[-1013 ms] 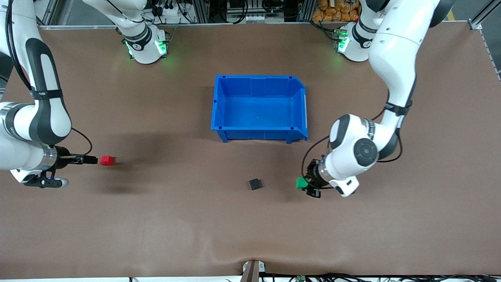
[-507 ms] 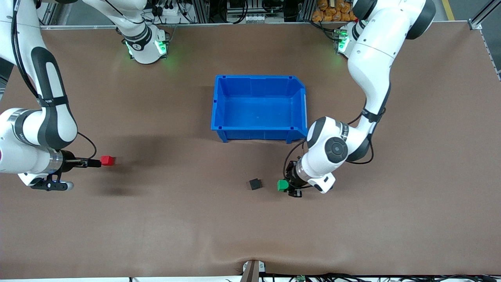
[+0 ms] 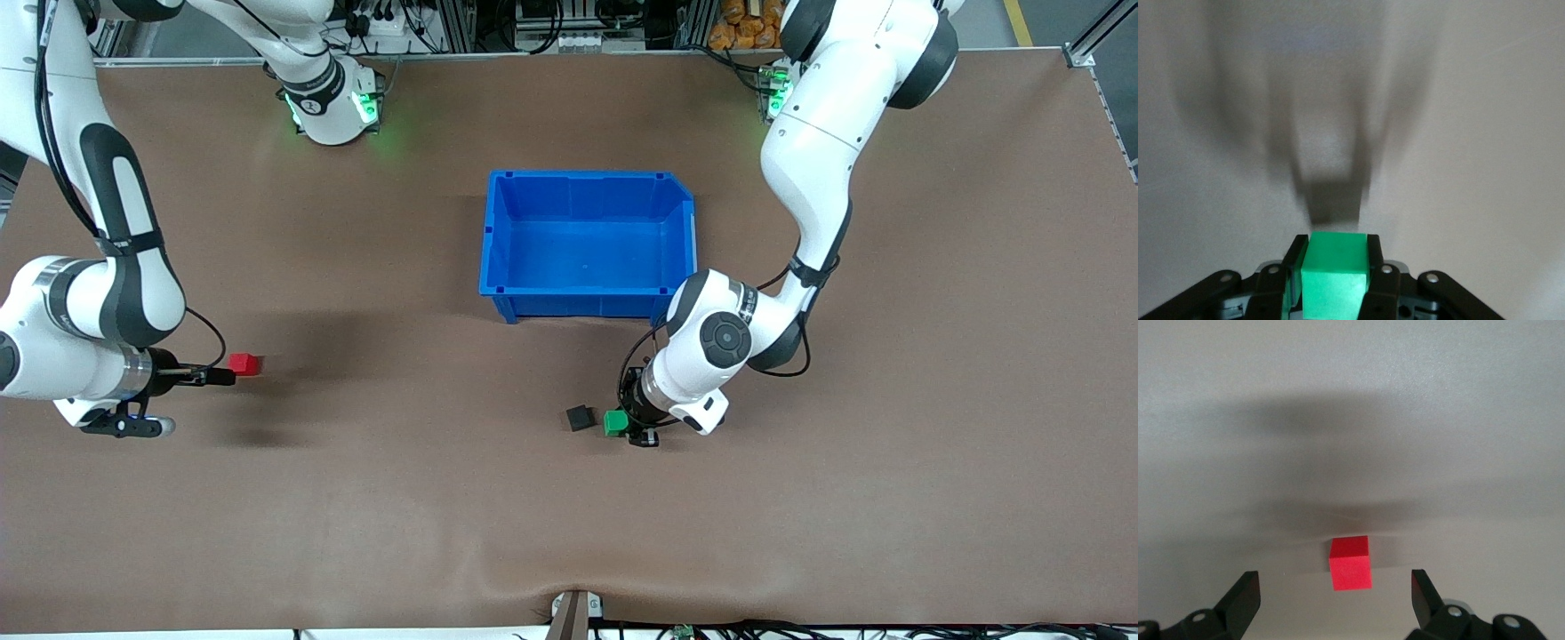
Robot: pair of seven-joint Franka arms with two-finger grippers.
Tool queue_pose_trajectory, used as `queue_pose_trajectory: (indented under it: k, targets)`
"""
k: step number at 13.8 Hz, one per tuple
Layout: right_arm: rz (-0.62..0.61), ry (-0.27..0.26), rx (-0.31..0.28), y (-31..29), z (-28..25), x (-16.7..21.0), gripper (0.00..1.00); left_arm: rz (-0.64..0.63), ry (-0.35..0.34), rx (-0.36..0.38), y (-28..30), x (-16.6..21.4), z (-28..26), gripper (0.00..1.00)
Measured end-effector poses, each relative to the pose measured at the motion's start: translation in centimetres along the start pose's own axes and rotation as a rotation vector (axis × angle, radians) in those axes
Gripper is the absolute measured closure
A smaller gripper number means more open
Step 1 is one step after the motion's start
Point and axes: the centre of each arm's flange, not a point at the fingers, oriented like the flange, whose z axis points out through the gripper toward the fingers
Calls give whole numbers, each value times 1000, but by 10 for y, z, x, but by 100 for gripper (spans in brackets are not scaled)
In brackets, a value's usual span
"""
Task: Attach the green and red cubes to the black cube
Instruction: 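Place the green cube beside the black cube while the right gripper grasps red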
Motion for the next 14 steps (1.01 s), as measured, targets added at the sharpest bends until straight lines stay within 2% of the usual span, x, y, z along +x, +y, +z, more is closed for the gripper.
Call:
queue_pose_trajectory:
  k: [14]
  targets:
    - [2, -52, 5, 2, 57, 4, 0, -2, 0, 33, -22, -18, 24, 60]
